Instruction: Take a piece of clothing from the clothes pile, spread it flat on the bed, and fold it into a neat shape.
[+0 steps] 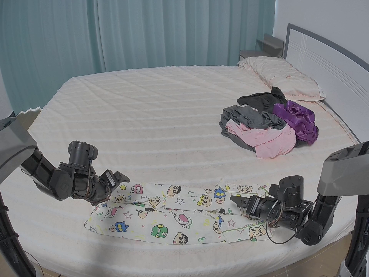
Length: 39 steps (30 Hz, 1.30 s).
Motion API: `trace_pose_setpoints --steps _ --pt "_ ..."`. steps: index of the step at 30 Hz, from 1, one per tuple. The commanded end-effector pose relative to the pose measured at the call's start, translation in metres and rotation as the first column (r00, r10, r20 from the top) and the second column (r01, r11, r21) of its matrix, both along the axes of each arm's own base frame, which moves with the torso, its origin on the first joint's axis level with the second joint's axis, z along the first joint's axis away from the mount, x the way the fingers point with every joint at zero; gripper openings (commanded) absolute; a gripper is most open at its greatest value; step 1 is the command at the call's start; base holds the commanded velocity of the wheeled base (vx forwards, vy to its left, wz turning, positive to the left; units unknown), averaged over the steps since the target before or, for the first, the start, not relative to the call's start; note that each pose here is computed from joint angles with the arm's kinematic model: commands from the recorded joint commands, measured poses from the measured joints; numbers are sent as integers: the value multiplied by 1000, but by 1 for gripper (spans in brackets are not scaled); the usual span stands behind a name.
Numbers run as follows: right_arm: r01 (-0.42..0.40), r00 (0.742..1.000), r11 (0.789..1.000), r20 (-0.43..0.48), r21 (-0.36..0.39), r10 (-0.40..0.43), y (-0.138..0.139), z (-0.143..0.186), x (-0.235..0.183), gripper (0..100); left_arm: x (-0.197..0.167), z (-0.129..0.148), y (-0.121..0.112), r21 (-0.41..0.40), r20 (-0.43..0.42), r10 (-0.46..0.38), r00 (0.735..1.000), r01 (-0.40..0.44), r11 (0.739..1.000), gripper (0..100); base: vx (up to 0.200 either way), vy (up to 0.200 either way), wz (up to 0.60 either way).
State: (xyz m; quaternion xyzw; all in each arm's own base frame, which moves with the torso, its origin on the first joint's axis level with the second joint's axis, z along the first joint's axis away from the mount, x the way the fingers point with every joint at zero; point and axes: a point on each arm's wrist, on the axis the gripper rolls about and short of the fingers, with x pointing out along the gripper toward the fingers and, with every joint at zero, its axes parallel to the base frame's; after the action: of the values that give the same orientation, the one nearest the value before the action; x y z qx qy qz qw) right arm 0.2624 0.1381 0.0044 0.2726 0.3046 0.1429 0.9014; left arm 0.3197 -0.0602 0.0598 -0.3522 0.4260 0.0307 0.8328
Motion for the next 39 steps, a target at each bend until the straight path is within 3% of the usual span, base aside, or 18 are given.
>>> trace_pose_setpoints --steps 1,6,10,14,24,35,39 --pt "30 999 999 35 21 -31 -11 16 -2 100 -8 9 4 -33 8 38 999 -38 999 100 0 0 0" --pt "39 999 999 34 21 -40 -14 16 -1 100 -7 13 12 -73 6 93 996 -92 993 100 0 40 0" --pt "39 999 999 34 21 -40 -14 16 -1 100 -8 15 21 -121 -3 81 997 -81 989 100 0 200 0" --pt "40 999 999 33 22 -41 -14 16 -1 100 -8 13 24 -126 -11 86 996 -86 988 100 0 200 0" --pt "42 998 999 37 29 -43 -14 17 0 100 -10 10 22 -150 -36 108 994 -112 982 100 0 0 0" --pt "57 997 998 49 28 -58 -18 20 2 100 -13 9 6 -173 -28 43 999 -47 984 100 164 0 0" --pt "56 998 998 37 22 -57 -18 17 2 100 -15 7 4 -169 -31 33 999 -38 985 100 0 0 0"
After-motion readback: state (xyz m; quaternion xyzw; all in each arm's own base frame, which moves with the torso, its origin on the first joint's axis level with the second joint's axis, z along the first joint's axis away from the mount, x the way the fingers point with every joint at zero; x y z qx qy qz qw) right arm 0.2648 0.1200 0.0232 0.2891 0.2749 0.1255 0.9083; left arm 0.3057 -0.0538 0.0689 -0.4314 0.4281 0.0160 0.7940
